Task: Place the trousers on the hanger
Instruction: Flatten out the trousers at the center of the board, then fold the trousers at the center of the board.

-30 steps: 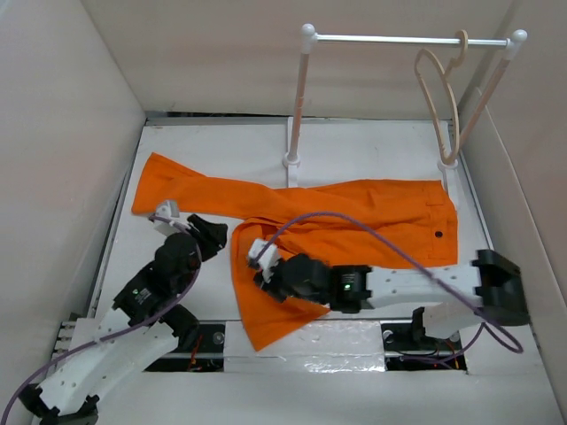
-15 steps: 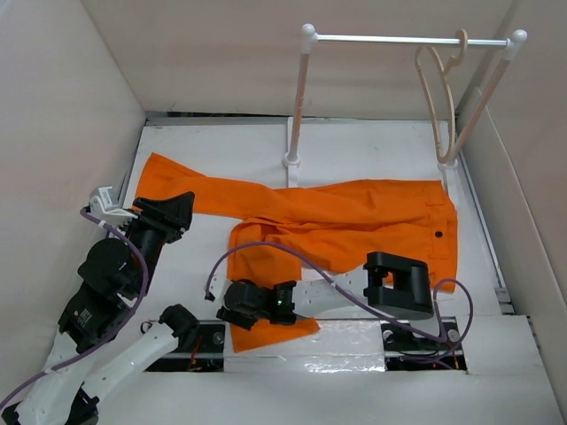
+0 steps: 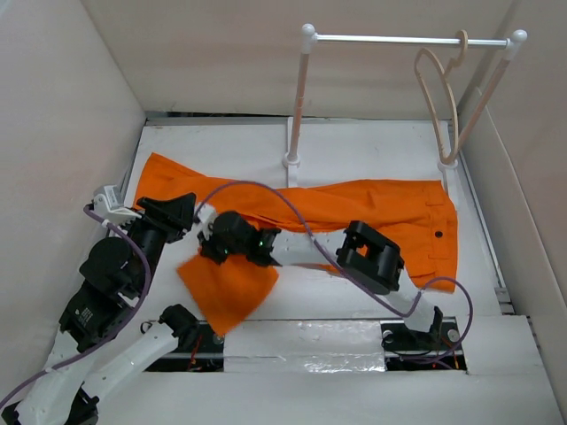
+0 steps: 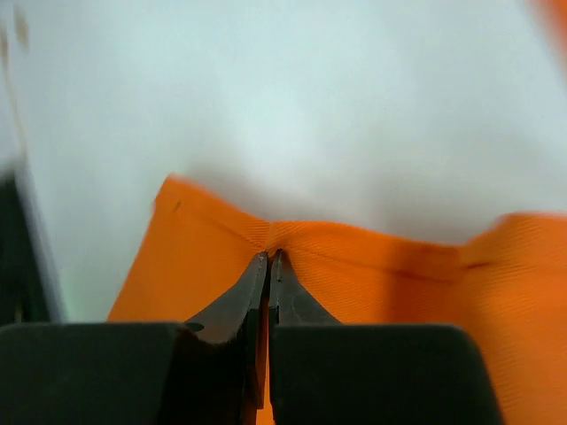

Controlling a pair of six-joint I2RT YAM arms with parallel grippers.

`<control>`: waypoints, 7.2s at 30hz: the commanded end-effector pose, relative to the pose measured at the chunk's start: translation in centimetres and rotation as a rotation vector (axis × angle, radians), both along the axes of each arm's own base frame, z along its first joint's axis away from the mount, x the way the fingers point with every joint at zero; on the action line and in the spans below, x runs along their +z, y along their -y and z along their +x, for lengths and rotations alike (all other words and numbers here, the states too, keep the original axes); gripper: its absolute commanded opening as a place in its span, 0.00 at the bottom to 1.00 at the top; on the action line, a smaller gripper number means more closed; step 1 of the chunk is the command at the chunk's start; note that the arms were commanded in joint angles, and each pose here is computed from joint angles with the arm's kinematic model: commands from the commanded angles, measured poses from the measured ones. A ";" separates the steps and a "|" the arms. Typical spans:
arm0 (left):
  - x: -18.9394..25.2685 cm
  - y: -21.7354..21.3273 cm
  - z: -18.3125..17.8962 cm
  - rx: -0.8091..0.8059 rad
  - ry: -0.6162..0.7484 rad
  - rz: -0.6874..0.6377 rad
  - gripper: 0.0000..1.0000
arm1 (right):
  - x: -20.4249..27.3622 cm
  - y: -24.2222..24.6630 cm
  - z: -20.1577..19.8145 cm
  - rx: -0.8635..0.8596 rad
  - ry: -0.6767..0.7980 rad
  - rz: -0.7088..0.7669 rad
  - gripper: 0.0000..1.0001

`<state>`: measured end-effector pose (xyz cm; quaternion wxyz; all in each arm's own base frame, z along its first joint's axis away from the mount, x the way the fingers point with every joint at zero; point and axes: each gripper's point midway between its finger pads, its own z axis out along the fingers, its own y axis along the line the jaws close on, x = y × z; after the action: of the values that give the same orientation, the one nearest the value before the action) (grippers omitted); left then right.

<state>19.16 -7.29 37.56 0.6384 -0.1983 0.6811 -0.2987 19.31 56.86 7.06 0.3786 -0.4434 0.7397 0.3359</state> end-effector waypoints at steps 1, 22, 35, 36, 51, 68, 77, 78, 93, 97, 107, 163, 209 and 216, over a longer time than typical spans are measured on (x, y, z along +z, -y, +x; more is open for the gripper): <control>0.4 0.7 0.5 -0.018 0.019 0.016 0.38 | 13.1 -4.5 6.7 -0.051 0.034 0.391 0.00; -13.5 -0.2 2.8 0.192 -0.271 -0.030 0.45 | 22.2 8.7 16.1 -0.320 0.078 0.443 0.76; -16.8 -4.5 12.2 0.426 -0.420 0.053 0.00 | 20.3 24.0 4.1 -0.357 0.276 0.411 0.00; -17.3 -4.3 13.3 0.356 -0.455 0.031 0.00 | 19.9 24.3 3.3 -0.343 0.278 0.406 0.02; -25.2 -14.8 21.4 0.372 -0.687 0.092 0.32 | 17.1 29.6 -0.3 -0.366 0.325 0.411 0.16; -29.7 -16.9 25.9 0.355 -0.707 0.071 0.47 | 16.0 28.6 -0.9 -0.294 0.323 0.373 0.24; -29.7 -17.5 27.4 0.373 -0.665 0.069 0.34 | 14.9 26.2 -1.2 -0.248 0.287 0.360 0.25; -29.6 -17.6 27.4 0.382 -0.659 0.069 0.32 | 14.8 26.1 -1.0 -0.252 0.285 0.358 0.25; -21.1 -19.0 24.6 0.518 -0.554 0.086 0.00 | 10.8 33.3 3.5 -0.604 0.230 0.224 0.63; -16.8 -21.8 20.1 0.760 -0.573 0.101 0.00 | 9.0 38.5 5.7 -0.754 0.199 0.209 0.69; -3.9 -23.5 5.8 1.094 -0.246 0.074 0.00 | 5.8 50.8 7.9 -1.138 0.116 0.213 0.88; 7.7 -12.7 -13.1 0.436 0.422 0.045 0.00 | 4.7 67.2 24.0 -1.443 -0.084 0.251 0.99; 2.5 -8.6 -6.3 0.278 0.386 0.062 0.00 | 6.0 61.7 25.5 -1.251 -0.189 0.236 0.11; 2.2 -8.2 -6.2 0.263 0.395 0.065 0.00 | 4.5 66.3 19.6 -1.406 -0.140 0.139 0.96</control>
<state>13.63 1.07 37.67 0.7782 -0.2079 0.5576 -0.2006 40.54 -6.75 10.48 0.4594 0.1753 0.8601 0.1359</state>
